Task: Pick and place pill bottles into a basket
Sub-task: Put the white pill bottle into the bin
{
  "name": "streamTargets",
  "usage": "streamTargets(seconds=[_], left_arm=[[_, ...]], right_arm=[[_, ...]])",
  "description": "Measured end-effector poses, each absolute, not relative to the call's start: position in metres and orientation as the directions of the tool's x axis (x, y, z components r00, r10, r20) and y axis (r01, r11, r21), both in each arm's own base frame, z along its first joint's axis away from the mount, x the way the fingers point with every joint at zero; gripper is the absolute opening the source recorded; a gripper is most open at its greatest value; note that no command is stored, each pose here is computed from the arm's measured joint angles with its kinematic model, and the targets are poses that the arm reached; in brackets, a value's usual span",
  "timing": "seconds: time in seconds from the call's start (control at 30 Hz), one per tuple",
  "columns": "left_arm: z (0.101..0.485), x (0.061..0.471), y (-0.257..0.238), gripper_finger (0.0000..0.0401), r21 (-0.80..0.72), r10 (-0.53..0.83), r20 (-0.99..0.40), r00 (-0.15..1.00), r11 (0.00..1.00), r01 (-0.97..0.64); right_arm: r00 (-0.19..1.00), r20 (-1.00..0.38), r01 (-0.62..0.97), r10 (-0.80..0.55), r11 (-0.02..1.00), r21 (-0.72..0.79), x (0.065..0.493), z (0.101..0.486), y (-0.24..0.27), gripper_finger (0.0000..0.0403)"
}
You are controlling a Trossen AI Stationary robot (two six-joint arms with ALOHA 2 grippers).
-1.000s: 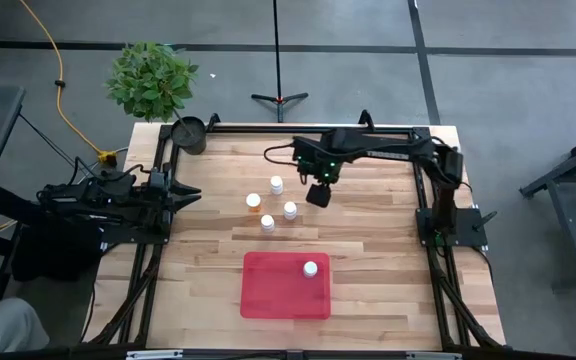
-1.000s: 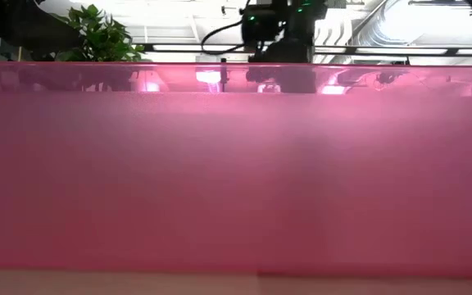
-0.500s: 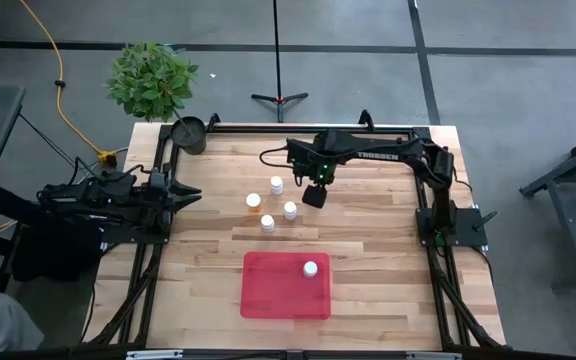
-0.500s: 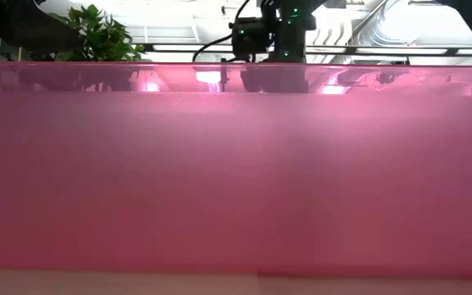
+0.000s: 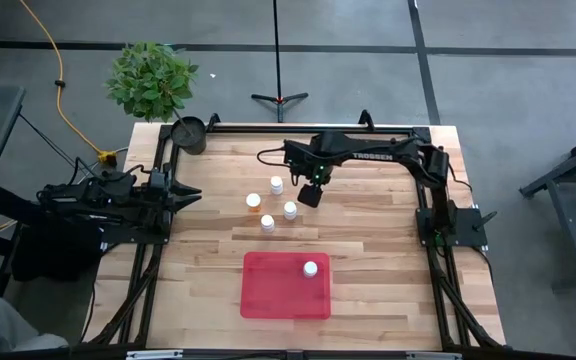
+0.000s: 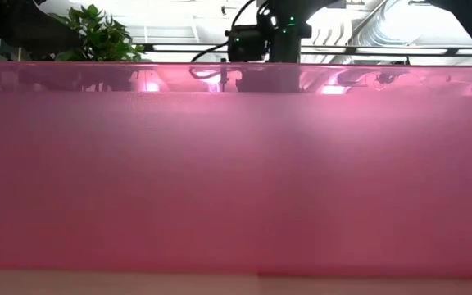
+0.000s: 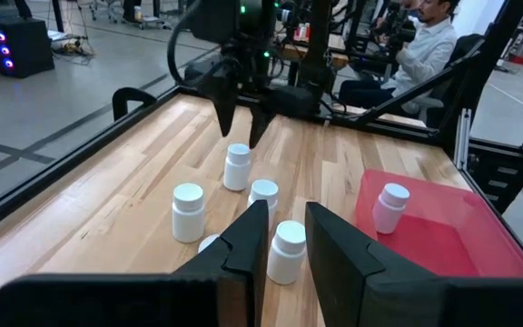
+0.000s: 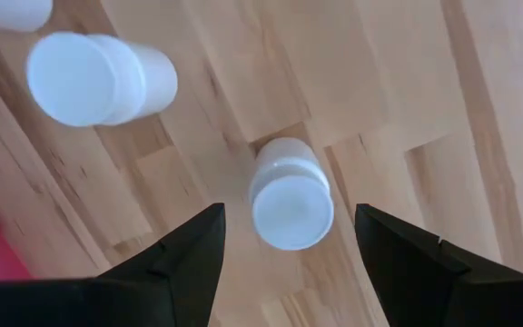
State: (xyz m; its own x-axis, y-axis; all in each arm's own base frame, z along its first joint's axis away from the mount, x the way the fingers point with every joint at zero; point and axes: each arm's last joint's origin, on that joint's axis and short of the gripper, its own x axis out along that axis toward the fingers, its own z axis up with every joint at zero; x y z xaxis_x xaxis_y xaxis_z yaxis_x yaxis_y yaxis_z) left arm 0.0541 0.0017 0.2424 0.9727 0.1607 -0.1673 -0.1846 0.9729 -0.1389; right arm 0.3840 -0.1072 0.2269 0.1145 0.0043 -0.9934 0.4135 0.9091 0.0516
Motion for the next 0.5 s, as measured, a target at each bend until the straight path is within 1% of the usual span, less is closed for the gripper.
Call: streamTargets(seconds=[0.27,0.5], left_arm=[[0.2424,0.0541,0.0017,0.0111,-0.139,0.161,-0.167,0.973,0.973,-0.185],[0.2424,0.0542,0.0017,0.0111,-0.139,0.161,-0.167,0.973,0.973,-0.184]], right_arm=[[0.105,-0.994,0.419,-0.003,0.907,0.042,0.3857,0.2222,-0.1085,0.0241],[0.083,-0.997,0.447,0.005,0.893,0.042,0.3842,0.2186,-0.1126,0.0267]])
